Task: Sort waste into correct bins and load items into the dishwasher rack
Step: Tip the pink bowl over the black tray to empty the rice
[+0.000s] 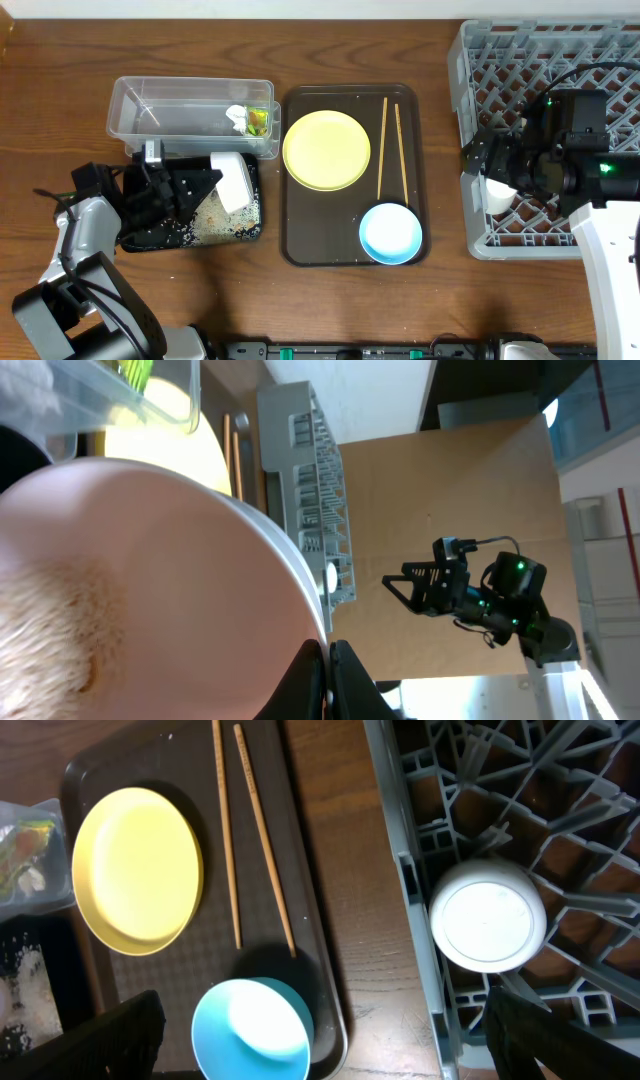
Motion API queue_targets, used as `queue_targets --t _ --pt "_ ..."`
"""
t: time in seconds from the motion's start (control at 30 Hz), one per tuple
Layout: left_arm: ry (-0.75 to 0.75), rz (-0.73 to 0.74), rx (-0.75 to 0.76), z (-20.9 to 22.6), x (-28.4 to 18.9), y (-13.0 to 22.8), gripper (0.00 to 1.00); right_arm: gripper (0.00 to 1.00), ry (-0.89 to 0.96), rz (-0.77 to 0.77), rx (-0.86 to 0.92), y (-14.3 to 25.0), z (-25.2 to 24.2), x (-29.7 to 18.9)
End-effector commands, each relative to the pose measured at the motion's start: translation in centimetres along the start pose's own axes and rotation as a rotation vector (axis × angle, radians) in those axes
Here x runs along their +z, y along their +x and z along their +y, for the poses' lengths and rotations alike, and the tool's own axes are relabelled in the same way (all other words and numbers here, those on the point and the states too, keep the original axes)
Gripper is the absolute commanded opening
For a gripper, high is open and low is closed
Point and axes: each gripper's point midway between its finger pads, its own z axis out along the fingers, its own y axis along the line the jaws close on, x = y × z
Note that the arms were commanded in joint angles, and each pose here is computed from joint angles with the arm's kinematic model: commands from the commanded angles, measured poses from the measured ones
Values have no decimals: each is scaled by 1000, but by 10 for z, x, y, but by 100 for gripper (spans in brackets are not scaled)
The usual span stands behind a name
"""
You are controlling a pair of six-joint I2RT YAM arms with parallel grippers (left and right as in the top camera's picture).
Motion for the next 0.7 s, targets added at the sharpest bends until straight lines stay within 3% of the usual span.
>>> queue_targets --t 0.0,0.07,0.17,0.27,0.37,0.47,0.67 --pt "35 -14 29 -6 -2 -3 7 99 1 8 7 2 2 2" --pt "-14 -6 32 3 -2 -2 6 99 1 10 7 3 1 2" --pt "-78 4 -125 13 -2 3 6 99 1 10 7 3 1 2" --pt "36 -11 -49 -7 -2 -1 6 99 2 12 7 3 1 2" --pt "-74 -4 -66 13 -3 -2 6 99 2 12 8 3 1 2" --pt "37 -15 -22 -6 -2 -2 6 99 2 12 7 3 1 2" --pt "-117 6 -29 21 -3 1 6 99 2 11 7 3 1 2"
